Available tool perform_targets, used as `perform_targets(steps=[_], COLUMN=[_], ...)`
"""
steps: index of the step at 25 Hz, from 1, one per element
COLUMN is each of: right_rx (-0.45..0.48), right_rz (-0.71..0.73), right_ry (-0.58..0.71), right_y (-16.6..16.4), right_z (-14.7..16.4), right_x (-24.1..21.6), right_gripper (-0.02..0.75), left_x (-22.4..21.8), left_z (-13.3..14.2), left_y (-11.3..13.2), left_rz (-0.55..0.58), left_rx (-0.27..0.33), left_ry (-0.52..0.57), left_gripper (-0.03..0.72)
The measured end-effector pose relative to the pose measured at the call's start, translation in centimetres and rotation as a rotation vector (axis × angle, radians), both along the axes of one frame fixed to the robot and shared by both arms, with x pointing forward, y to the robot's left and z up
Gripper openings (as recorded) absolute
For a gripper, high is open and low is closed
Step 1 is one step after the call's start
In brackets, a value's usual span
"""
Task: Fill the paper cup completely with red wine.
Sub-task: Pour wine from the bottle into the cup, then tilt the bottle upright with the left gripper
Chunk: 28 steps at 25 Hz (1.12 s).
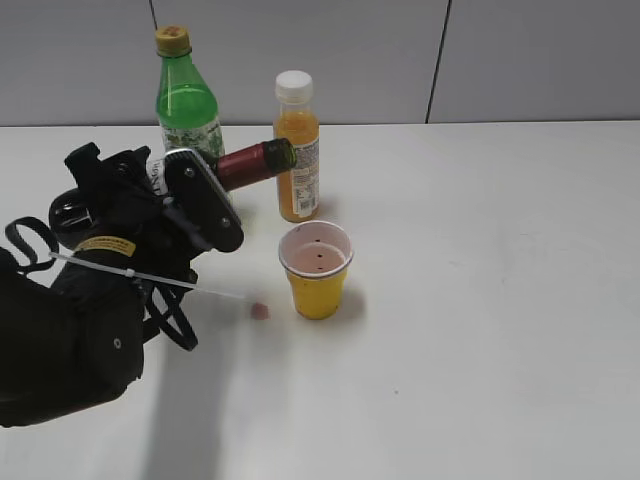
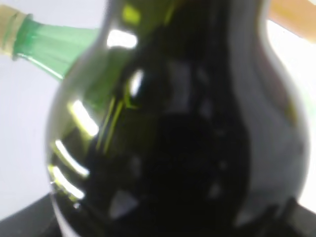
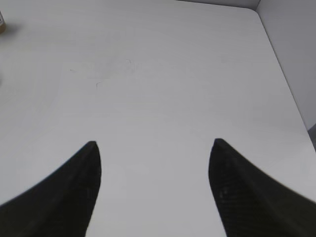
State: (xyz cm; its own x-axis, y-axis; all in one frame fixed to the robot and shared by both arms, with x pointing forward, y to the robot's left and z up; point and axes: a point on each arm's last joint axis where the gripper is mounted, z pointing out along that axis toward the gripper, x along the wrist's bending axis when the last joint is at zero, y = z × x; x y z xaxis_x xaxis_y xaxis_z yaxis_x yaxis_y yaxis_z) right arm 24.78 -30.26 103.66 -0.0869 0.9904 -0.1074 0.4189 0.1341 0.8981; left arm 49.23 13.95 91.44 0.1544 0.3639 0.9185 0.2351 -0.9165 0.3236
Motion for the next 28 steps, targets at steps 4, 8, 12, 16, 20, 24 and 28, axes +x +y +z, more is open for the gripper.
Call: perform_targets(steps=[4, 8, 12, 16, 20, 24, 28], right_rx=[0.000, 0.000, 0.000, 0.000, 0.000, 0.000, 0.000], right_rz=[0.000, 0.000, 0.000, 0.000, 0.000, 0.000, 0.000], right_ry=[0.000, 0.000, 0.000, 0.000, 0.000, 0.000, 0.000], right_y=[0.0, 0.0, 0.0, 0.0, 0.0, 0.0, 0.0], right_z=[0.0, 0.0, 0.0, 0.0, 0.0, 0.0, 0.0], right_x=[0.0, 0.0, 0.0, 0.0, 0.0, 0.0, 0.0], right_gripper=[0.515, 0.515, 0.515, 0.515, 0.515, 0.515, 0.515], left_x=[0.0, 0.0, 0.1, 0.2, 0.2, 0.2, 0.2], left_z=[-0.8, -1.5, -1.6, -1.5, -1.6, -1.6, -1.6], left_y=[0.0, 0.0, -0.1, -0.2, -0.2, -0.2, -0.2], left_rz=[-0.006, -0.016, -0.031, -0.040, -0.049, -0.061, -0.071], left_rx=[0.044, 0.094, 0.152, 0.190, 0.238, 0.288, 0.329], left_ry=[0.027, 0.048, 0.062, 0.063, 0.073, 0.083, 0.091], left_gripper=[0.553, 0.553, 0.552, 0.552, 0.552, 0.552, 0.552])
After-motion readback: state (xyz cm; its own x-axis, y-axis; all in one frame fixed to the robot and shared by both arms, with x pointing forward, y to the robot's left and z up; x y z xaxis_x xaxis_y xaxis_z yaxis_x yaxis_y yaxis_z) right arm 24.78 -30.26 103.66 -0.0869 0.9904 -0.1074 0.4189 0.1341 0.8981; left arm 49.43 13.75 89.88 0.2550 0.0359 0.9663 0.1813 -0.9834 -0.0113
